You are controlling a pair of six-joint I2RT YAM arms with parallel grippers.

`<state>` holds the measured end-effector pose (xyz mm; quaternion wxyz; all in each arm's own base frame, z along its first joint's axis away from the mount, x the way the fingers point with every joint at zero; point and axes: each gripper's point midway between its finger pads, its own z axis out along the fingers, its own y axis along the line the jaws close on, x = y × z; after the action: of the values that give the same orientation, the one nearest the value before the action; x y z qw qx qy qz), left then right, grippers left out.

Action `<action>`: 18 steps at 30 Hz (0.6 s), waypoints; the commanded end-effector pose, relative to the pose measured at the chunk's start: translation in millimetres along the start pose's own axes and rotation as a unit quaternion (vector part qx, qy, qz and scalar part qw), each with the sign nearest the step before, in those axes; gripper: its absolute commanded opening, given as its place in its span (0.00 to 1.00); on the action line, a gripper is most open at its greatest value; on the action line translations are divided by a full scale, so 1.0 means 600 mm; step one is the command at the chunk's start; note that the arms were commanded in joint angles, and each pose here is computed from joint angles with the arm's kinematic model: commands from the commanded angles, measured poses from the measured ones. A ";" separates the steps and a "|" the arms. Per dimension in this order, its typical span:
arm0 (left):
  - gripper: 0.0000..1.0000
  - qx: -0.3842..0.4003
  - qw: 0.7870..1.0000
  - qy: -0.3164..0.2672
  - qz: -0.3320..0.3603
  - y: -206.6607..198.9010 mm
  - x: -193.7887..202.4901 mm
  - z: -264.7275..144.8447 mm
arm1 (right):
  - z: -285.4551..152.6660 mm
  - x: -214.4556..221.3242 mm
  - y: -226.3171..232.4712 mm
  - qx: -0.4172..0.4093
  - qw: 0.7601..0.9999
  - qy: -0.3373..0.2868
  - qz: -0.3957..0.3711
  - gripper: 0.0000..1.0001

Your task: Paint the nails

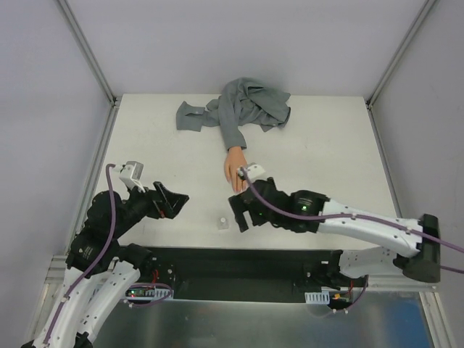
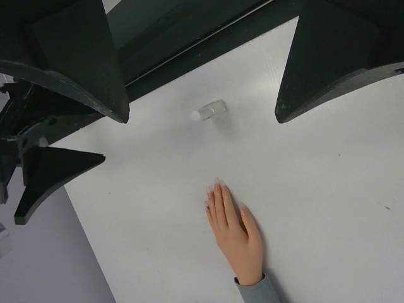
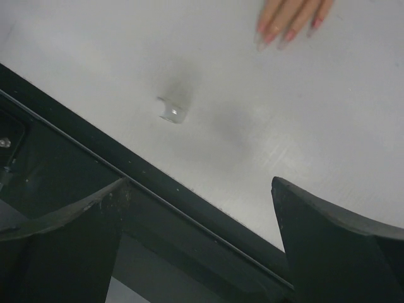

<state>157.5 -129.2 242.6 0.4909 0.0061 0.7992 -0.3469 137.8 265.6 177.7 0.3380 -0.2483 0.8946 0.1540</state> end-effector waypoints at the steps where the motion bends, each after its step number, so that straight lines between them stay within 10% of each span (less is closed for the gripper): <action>1: 0.99 0.001 0.999 -0.040 0.022 -0.011 -0.028 -0.036 | 0.027 -0.053 0.074 0.012 0.999 -0.034 -0.030 0.96; 18: 0.99 0.008 0.995 -0.086 0.047 -0.008 -0.017 -0.092 | 0.149 -0.024 0.123 0.036 0.999 0.024 -0.004 0.64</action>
<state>119.4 -106.4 264.0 0.5581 0.0190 0.7535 -0.3471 145.9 364.6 127.5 0.3180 -0.2822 0.8998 0.0979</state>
